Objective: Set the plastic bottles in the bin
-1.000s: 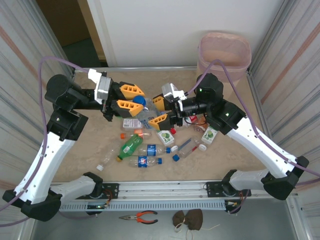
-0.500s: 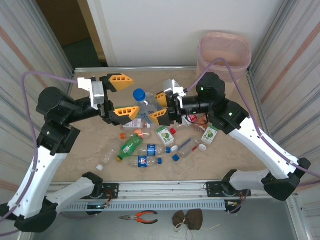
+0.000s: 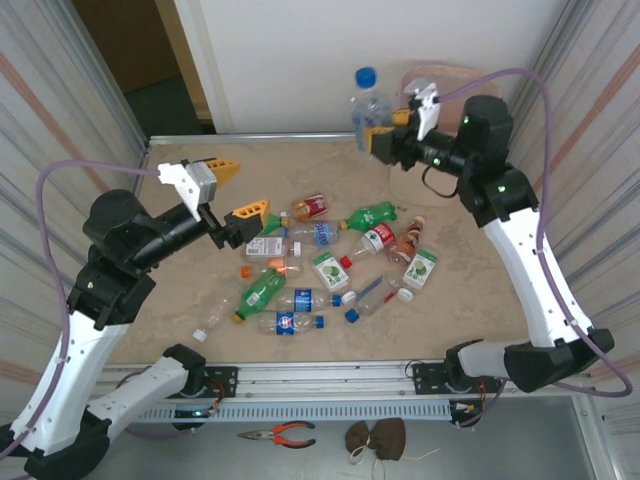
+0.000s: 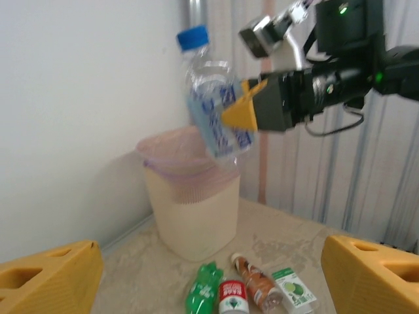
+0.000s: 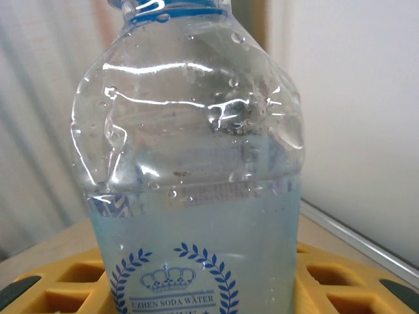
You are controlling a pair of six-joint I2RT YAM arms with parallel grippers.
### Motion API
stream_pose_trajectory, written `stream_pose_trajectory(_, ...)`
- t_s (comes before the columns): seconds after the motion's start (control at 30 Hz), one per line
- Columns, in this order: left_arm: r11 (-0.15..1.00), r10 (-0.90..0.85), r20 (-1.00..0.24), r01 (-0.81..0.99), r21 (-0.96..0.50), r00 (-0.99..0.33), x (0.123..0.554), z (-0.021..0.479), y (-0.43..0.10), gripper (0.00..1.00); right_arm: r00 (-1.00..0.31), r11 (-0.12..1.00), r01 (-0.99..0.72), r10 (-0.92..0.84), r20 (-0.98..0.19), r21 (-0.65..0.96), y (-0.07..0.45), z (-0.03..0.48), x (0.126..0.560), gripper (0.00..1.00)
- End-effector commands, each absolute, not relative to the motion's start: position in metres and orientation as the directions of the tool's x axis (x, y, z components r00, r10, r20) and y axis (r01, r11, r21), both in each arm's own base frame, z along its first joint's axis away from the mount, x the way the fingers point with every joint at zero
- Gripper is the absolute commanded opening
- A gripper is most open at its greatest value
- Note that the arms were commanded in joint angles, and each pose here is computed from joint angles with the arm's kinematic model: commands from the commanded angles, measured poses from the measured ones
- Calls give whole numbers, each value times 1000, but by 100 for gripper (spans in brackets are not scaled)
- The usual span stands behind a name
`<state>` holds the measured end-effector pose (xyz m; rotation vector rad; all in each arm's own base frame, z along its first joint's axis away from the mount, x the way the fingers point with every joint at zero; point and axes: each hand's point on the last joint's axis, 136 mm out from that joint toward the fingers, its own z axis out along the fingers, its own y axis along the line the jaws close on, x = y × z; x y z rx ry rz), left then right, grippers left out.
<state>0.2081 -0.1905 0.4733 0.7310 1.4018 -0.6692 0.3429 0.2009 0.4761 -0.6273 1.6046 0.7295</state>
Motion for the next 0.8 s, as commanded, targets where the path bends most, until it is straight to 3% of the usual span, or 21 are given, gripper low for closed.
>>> stream_pose_trajectory(0.0, 700, 33, -997, 714, -24, -66, 229, 444, -181, 86, -178, 778, -603, 86, -980, 178, 157, 488, 379, 44)
stream_pose_trajectory(0.23, 709, 32, -966, 687, -158, -255, 245, 405, -188, 83, -244, 905, -316, 211, -946, 284, 69, 474, 453, 45)
stream_pose_trajectory(0.37, 736, -12, -935, 630, -248, -355, 256, 385, -186, 82, -314, 936, -152, 258, -914, 316, 31, 456, 488, 41)
stream_pose_trajectory(0.63, 759, -145, -832, 479, -440, -536, 276, 349, -174, 80, -494, 949, 10, 279, -824, 315, 5, 390, 543, 43)
stream_pose_trajectory(0.77, 768, -151, -804, 443, -462, -576, 277, 337, -170, 80, -571, 956, 53, 267, -776, 290, 0, 351, 561, 43)
